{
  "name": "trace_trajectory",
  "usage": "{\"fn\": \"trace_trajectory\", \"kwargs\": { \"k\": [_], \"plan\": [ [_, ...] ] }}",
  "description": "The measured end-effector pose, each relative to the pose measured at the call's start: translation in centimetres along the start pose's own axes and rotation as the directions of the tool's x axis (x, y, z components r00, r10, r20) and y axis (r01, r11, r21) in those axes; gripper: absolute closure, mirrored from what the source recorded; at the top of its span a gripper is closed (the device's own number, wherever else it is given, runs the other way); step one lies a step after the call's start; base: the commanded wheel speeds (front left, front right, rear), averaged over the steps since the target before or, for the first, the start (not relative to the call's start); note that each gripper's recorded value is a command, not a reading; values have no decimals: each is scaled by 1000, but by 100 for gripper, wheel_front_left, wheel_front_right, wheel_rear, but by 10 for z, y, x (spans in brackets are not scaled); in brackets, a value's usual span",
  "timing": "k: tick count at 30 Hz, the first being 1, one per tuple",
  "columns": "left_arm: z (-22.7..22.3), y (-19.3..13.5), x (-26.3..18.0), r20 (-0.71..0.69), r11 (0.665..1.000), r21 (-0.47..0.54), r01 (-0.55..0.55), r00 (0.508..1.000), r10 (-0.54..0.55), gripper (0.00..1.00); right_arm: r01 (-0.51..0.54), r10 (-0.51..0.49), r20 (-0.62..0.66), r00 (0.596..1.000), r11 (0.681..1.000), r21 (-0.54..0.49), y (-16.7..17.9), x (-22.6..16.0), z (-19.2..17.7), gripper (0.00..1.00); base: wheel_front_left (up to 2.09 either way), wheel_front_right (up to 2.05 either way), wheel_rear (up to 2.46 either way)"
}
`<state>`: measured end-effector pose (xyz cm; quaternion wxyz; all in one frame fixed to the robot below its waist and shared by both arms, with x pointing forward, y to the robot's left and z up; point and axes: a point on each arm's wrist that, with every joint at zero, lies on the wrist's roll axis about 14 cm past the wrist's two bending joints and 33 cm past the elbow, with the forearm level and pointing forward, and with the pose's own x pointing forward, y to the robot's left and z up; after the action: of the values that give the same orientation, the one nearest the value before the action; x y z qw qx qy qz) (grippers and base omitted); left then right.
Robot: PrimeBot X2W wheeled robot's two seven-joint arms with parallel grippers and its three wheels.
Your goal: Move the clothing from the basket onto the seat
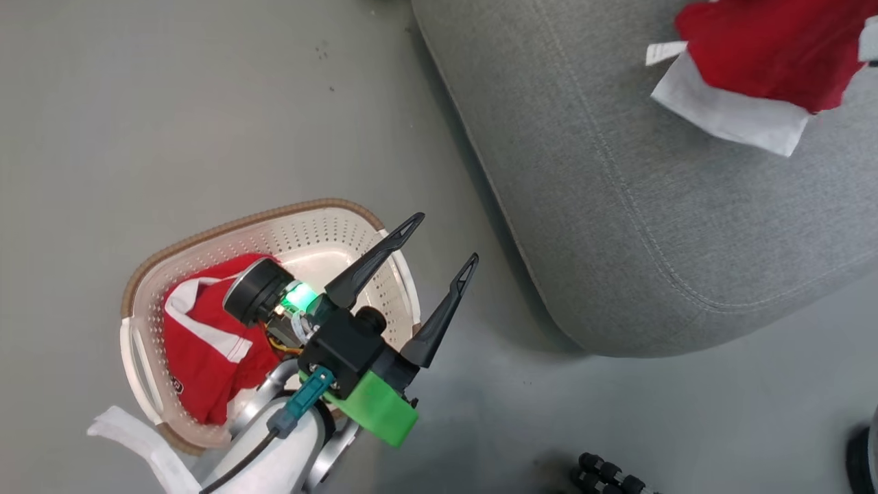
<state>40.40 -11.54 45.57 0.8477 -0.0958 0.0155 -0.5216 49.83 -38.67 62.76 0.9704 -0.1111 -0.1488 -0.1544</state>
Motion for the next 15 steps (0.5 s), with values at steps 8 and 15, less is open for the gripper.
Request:
{"fn": "trace_trajectory", "kwargs": {
  "k": [8,15],
  "plan": [
    [-24,22,-4,-17,998,-42,-48,999,48,0,69,-55,-256,965,997,44,1,-14,-108,0,0,0,0],
    [-37,37,-13,-39,993,-50,-106,994,104,0,91,-48,-417,908,992,83,21,-57,-170,0,0,0,0]
  ]
}}
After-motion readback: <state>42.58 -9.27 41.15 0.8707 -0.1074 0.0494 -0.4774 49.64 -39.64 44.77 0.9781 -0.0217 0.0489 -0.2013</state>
